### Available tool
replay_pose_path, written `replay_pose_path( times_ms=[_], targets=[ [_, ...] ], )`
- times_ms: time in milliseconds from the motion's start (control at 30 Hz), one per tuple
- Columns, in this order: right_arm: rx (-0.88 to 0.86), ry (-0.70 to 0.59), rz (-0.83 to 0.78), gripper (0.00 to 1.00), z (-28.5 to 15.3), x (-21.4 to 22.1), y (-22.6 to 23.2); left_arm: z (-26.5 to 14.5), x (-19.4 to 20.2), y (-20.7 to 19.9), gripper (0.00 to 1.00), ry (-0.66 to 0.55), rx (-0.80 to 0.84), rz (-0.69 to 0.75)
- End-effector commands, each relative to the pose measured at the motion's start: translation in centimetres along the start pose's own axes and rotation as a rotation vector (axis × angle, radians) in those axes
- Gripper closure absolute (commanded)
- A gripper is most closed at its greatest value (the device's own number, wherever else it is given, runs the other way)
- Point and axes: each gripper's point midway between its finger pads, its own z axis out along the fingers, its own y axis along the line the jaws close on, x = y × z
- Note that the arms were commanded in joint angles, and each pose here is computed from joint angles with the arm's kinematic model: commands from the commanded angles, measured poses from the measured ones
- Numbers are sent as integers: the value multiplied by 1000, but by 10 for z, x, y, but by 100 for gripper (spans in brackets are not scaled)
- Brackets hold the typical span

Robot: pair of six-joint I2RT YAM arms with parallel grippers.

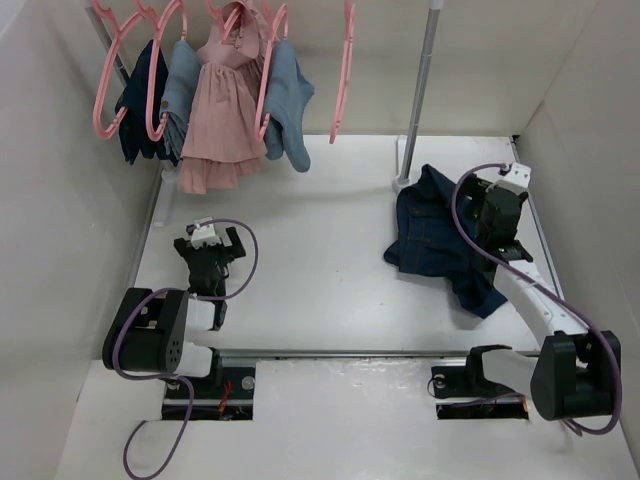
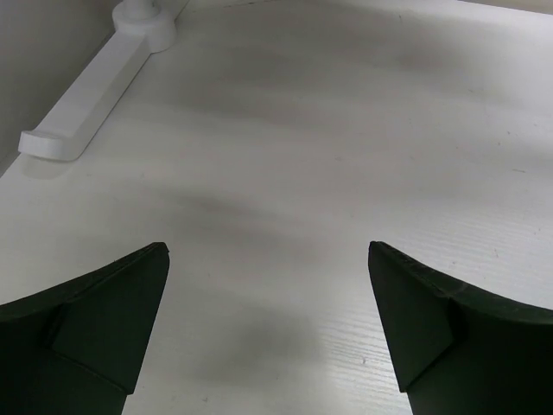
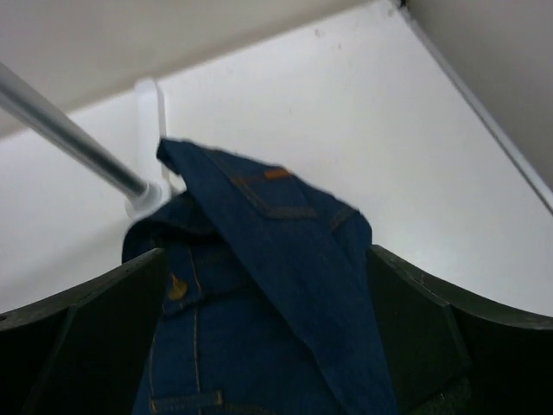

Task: Place the trousers on the hanger
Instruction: Flatten out the trousers at the center of the board.

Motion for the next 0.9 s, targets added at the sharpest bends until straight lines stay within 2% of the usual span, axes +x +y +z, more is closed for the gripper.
replay_pose_path(
  times_ms=[0,67,133,167,200,233,267,300,333,400,433,467,533,567,733,767,800,867],
  targets=[
    [-37,126,-29,0,-11,24,10,7,-69,-9,1,-247,35,-75],
    [-79,153,-58,0,-15,28,30,6,-69,-13,1,-246,57,-72],
    [-76,240,-110,0,-19,50,40,-3,-77,-36,1,-281,202,32],
    [-55,259,-135,0,-20,55,42,-10,-78,-38,1,-295,225,33],
    [-64,325,-185,0,-24,71,53,-31,-96,-39,1,-385,257,52],
    [-58,360,-211,0,-25,79,55,-43,-102,-44,1,-418,300,56],
    [-56,404,-247,0,-26,90,55,-50,-113,-47,1,-457,327,132],
    [-53,453,-278,0,-29,101,56,-56,-58,-69,1,-263,507,276],
    [-31,514,-303,0,-31,109,52,-59,-65,-87,1,-253,636,455],
    [7,619,-349,0,-30,136,44,-90,-69,-110,1,-364,870,850],
    [-5,637,-368,0,-31,140,52,-96,-59,-107,1,-288,900,847],
    [-1,684,-408,0,-33,154,50,-102,-72,-106,1,-316,877,857],
    [-79,719,-432,0,-40,166,68,-105,-71,-99,1,-259,850,859],
    [-107,722,-445,0,-41,168,76,-106,-84,-99,1,-277,831,866],
    [-91,831,-494,2,-48,196,75,-99,-119,-86,1,-176,720,755],
    [-106,852,-491,5,-49,200,77,-101,-109,-84,1,-101,742,750],
    [-103,860,-495,20,-49,201,77,-102,-123,-86,1,-94,742,734],
    [-102,872,-497,39,-51,207,79,-96,-113,-89,1,7,775,695]
  ],
)
